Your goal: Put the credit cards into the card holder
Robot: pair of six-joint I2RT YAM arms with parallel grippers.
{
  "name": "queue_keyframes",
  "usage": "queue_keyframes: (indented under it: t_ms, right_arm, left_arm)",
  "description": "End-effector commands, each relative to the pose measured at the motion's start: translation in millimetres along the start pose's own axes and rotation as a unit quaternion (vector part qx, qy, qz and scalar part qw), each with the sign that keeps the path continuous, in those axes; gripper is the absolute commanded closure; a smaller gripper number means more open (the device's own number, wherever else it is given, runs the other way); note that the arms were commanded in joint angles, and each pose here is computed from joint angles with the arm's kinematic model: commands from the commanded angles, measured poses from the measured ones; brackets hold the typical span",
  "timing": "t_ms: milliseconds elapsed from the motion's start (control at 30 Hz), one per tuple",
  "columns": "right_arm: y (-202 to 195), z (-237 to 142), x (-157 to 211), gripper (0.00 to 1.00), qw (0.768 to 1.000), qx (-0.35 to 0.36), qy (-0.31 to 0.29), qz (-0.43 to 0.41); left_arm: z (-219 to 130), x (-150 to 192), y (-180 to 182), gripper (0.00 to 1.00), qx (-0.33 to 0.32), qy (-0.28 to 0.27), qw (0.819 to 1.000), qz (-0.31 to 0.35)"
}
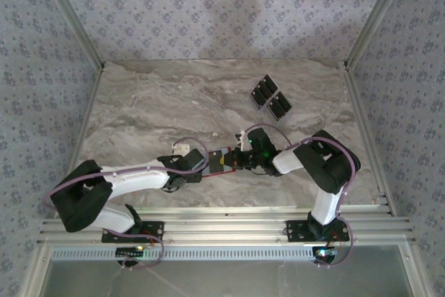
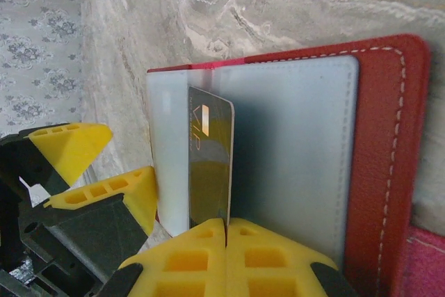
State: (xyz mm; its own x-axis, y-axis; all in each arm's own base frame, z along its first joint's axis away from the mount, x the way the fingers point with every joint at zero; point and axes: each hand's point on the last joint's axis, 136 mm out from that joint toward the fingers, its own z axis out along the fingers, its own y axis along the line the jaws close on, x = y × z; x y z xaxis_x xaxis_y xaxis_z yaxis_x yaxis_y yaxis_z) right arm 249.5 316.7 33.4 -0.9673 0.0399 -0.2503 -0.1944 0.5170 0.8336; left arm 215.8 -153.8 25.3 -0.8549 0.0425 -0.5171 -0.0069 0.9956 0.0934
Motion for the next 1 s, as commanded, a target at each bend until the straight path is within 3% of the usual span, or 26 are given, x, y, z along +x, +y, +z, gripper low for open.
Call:
queue_keyframes:
  t_ms: [0, 967]
  right_arm:
    - [-15.0, 2.1, 12.8, 1.00, 1.000, 0.013, 0.021, 0.014]
    - [-13.6, 27.8, 20.1, 1.00, 0.998, 0.017, 0.064, 0.017]
  left_arm:
    - [6.2, 23.6, 21.6, 0.00, -0.041, 0.037, 0.998, 0.031]
    - [6.7, 22.7, 18.4, 0.00, -0.036, 0.036, 0.998, 0.030]
